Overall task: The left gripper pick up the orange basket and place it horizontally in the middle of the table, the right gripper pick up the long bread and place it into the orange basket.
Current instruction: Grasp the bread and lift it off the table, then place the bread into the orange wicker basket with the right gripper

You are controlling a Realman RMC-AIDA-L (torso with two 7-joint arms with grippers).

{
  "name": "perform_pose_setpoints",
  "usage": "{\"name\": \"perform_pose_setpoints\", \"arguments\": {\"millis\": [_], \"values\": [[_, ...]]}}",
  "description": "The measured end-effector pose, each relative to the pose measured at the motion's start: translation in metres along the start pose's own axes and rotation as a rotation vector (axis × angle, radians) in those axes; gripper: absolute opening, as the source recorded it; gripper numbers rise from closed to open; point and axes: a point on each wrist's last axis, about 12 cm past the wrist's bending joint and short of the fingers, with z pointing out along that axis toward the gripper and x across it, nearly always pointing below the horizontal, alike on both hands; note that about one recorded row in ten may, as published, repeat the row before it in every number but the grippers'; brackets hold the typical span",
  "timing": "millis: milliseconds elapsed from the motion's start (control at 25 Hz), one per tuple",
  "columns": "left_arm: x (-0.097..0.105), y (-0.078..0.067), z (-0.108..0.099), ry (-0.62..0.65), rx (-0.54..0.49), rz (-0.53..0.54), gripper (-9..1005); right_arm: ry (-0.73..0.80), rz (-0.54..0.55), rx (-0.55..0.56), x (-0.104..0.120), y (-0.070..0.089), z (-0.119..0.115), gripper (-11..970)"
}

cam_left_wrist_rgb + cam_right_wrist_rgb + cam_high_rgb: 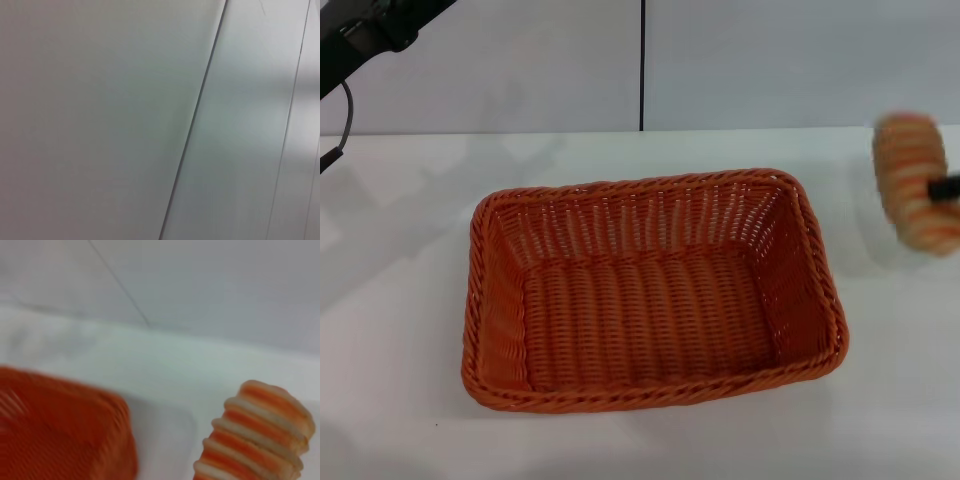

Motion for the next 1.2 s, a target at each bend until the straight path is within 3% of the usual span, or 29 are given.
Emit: {"name": "perform_pose_setpoints", "arguments": {"millis": [120, 320, 440, 720, 920, 1120, 1200], "values": [[0.000, 0.000, 0.000, 0.000, 0.000, 0.000, 749, -0.121, -0.050, -0.044, -0.009, 0.008, -0.012, 201], [0.000, 0.000, 0.001, 0.000, 0.002, 0.000, 749, -0.294, -0.215, -0.186, -0.032, 0.041, -0.021, 144], [-0.001, 0.000, 0.004, -0.002, 0.010, 0.003, 749, -0.306, -0.299, -0.278, -0.049, 0.064, -0.007, 129], [-0.001, 0.000, 0.007, 0.006, 0.013, 0.003, 749, -0.164, -0.432, -0.457, -0.068, 0.111, 0.057, 129], [0.002, 0.001, 0.007, 0.010, 0.004, -0.010, 750, -0.107, -0.417, -0.461, -0.070, 0.116, 0.080, 141], [0.003, 0.002, 0.007, 0.014, -0.004, -0.010, 750, -0.116, -0.412, -0.452, -0.067, 0.113, 0.079, 152], [0.003, 0.002, 0.007, 0.015, -0.005, -0.009, 750, -0.122, -0.409, -0.452, -0.065, 0.112, 0.077, 247]]}}
